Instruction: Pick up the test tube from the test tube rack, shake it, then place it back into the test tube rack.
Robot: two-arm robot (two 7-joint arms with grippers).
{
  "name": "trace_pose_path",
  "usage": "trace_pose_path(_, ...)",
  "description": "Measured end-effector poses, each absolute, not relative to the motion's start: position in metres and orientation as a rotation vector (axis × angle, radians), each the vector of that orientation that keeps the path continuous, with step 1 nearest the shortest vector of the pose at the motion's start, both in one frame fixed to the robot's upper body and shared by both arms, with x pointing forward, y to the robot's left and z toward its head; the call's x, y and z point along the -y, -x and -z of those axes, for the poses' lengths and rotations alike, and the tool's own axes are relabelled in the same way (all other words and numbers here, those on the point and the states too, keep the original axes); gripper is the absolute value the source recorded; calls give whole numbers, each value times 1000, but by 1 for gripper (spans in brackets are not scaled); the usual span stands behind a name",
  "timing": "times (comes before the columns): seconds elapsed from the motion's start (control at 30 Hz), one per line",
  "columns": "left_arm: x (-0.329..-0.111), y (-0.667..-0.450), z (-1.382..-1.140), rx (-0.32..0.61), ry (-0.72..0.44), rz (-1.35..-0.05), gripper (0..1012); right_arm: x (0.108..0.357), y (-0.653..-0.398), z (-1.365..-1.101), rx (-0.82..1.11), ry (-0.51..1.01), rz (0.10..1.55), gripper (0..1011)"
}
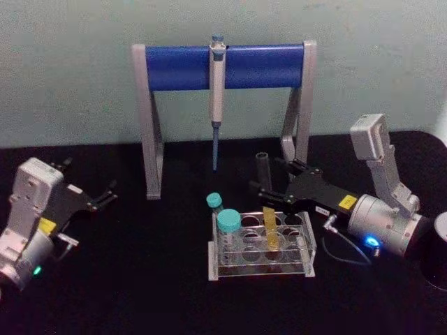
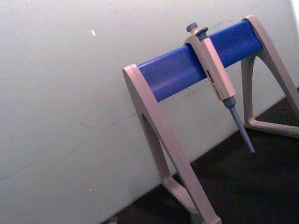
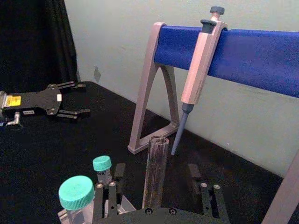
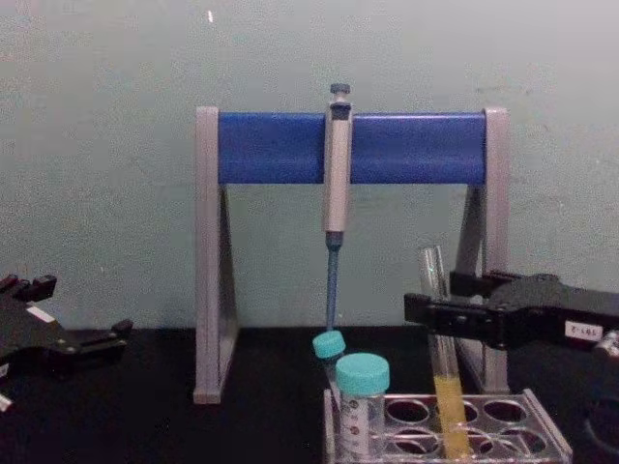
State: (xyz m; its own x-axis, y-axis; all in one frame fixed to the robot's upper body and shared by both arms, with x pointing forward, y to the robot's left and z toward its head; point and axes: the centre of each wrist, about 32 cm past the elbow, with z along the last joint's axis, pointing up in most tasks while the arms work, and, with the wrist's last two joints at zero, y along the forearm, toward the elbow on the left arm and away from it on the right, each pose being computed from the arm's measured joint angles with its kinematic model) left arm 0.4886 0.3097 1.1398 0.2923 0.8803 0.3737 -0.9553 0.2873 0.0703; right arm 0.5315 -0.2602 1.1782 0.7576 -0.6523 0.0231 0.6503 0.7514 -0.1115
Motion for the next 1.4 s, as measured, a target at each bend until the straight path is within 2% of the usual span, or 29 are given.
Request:
trace_pose_path(0.33, -310, -489, -1140, 285, -304, -1248, 1001, 260, -532, -1178, -16, 115, 711, 596)
trace_pose_path(0.37, -310, -489, -1140, 285, -304, -1248, 1001, 260, -532, -1178, -16, 114, 711, 534)
trace_pose_path(0.43, -310, -489, -1140, 285, -304, -1248, 1001, 260, -532, -1178, -16, 114, 711, 498)
trace_pose_path(0.47, -310, -489, -1140, 285, -304, -1248, 1001, 260, -532, -1178, -16, 114, 711, 428)
trace_pose_path(0.57, -310, -489, -1140, 285, -304, -1248, 1001, 260, -532, -1178, -16, 114, 711, 325)
trace_pose_path(0.7, -310, -489, -1140, 285, -304, -1248, 1001, 260, -532, -1179, -16, 114, 711, 230)
trace_pose_path(1.4, -310, -489, -1140, 285, -304, -1248, 1001, 260, -532, -1178, -16, 114, 711, 228)
